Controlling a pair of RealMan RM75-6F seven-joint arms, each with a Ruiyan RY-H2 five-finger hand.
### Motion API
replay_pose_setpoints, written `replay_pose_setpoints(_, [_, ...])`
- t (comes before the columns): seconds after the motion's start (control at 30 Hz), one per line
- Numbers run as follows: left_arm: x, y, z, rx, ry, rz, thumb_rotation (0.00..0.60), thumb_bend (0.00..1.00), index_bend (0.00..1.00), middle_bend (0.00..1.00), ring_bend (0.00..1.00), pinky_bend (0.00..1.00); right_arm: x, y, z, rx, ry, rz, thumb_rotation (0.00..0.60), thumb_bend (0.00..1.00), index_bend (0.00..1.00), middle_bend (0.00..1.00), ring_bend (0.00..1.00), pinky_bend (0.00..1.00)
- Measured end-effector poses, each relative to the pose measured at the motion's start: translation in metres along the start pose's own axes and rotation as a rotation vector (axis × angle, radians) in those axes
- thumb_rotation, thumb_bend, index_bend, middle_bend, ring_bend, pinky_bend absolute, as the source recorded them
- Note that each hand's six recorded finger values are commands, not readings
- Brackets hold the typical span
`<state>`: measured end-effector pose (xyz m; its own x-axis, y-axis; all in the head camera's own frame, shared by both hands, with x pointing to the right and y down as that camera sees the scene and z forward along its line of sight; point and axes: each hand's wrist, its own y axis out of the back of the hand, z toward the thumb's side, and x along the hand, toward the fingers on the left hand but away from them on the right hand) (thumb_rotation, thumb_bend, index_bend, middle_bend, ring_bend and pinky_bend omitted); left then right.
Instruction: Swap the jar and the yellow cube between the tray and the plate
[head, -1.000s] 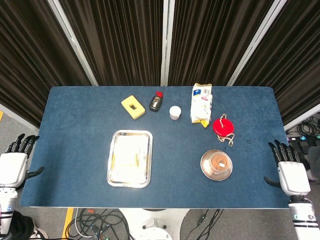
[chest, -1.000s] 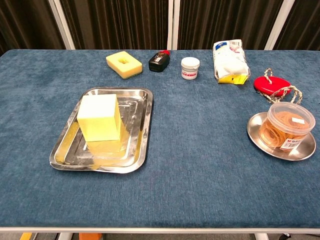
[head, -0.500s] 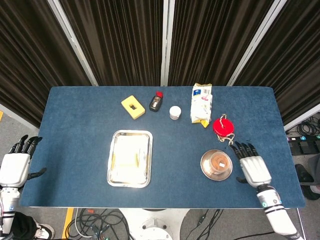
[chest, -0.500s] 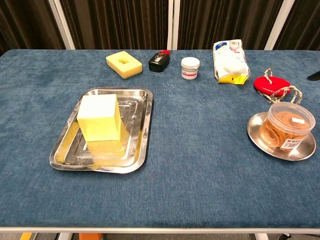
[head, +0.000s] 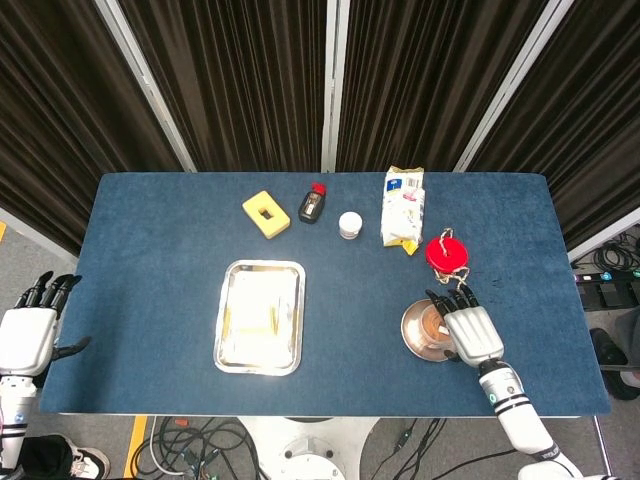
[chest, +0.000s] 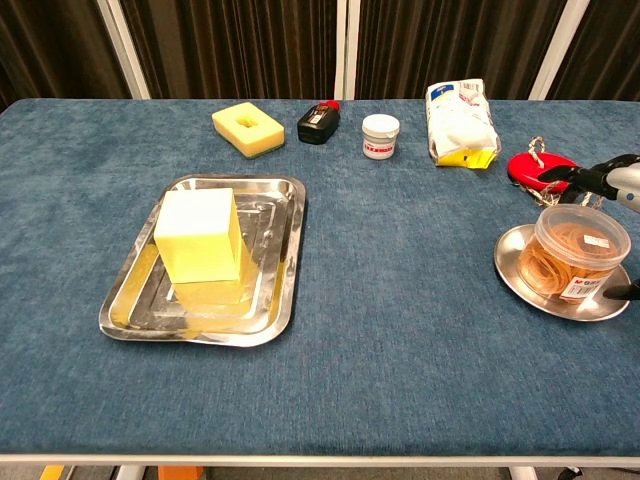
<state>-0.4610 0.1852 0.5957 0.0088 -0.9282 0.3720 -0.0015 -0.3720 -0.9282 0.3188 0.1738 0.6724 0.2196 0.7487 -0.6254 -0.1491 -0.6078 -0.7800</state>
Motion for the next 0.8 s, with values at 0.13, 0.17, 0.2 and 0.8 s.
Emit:
replay_pose_setpoints(0.13, [0.000, -0.001, -0.001, -0.001, 0.003, -0.002, 0.600, 0.00, 0.15, 0.13, 0.06, 0.22, -0.003, -0.001, 0.001, 0.002, 0.000, -0.004, 0.600, 0.10, 0.11, 0.31, 0.25, 0.00])
replay_pose_setpoints(0.17, [-0.001, -0.001, -0.001, -0.001, 0.003, -0.003, 0.600, 0.00, 0.15, 0.13, 0.06, 0.22, -0.003, -0.001, 0.001, 0.001, -0.001, -0.008, 0.600, 0.12, 0.13, 0.33, 0.27, 0.00])
replay_pose_setpoints(0.2, [-0.001, -0.002, -0.001, -0.001, 0.003, -0.005, 0.600, 0.00, 0.15, 0.13, 0.06, 0.22, -0.003, 0.000, 0.001, 0.000, -0.002, -0.014, 0.600, 0.14, 0.14, 0.35, 0.28, 0.00])
replay_pose_setpoints(0.8, [-0.004, -0.004, -0.005, -0.005, 0.006, -0.012, 0.600, 0.00, 0.15, 0.13, 0.06, 0.22, -0.041, 0.048, 0.040, -0.057, 0.116, -0.152, 0.600, 0.21, 0.32, 0.48, 0.38, 0.00])
